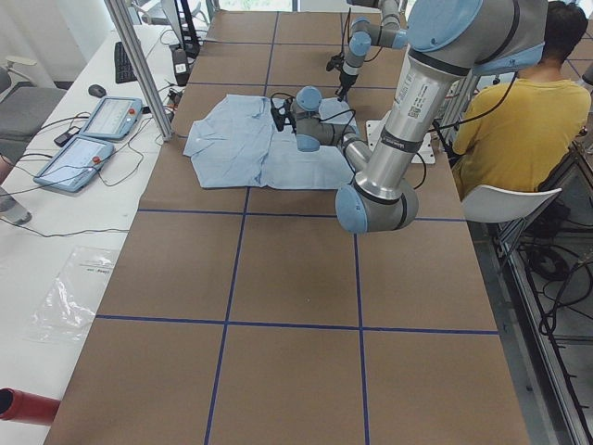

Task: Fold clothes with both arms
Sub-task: 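Release the sleeve and move the left gripper to the hem corner nearest it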

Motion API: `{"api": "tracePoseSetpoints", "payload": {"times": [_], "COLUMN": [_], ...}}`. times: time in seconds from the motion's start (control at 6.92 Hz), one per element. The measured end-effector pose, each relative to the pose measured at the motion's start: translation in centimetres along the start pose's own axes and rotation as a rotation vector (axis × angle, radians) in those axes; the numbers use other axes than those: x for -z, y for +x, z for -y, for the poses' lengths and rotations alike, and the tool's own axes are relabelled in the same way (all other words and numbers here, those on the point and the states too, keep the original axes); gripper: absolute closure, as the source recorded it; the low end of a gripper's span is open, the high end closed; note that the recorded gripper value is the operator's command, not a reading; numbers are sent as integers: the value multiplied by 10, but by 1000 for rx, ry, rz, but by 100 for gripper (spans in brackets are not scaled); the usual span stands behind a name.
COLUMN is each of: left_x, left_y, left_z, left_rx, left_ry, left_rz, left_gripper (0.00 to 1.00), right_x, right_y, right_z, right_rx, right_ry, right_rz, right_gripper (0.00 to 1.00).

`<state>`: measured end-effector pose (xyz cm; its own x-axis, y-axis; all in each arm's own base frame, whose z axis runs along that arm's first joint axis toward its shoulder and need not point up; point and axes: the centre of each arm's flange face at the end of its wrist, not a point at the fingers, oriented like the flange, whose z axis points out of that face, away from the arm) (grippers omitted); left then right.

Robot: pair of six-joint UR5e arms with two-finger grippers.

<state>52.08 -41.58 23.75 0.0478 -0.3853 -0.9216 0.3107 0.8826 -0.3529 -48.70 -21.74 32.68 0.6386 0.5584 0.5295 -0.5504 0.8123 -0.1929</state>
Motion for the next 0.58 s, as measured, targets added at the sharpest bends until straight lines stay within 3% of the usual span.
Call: {"api": "tracePoseSetpoints", "payload": {"times": [0.58], "left_x": [76], "left_y": [-54], "left_z": [-25], "left_rx": [-74], "left_ry": [56], "left_rz": [278], "left_gripper": [21], "right_x": [7], "right_y": [-1], "right_z": [6], "right_rx": [-7], "right_ry": [-11], "right_rz": [10], "right_gripper": [100]}}
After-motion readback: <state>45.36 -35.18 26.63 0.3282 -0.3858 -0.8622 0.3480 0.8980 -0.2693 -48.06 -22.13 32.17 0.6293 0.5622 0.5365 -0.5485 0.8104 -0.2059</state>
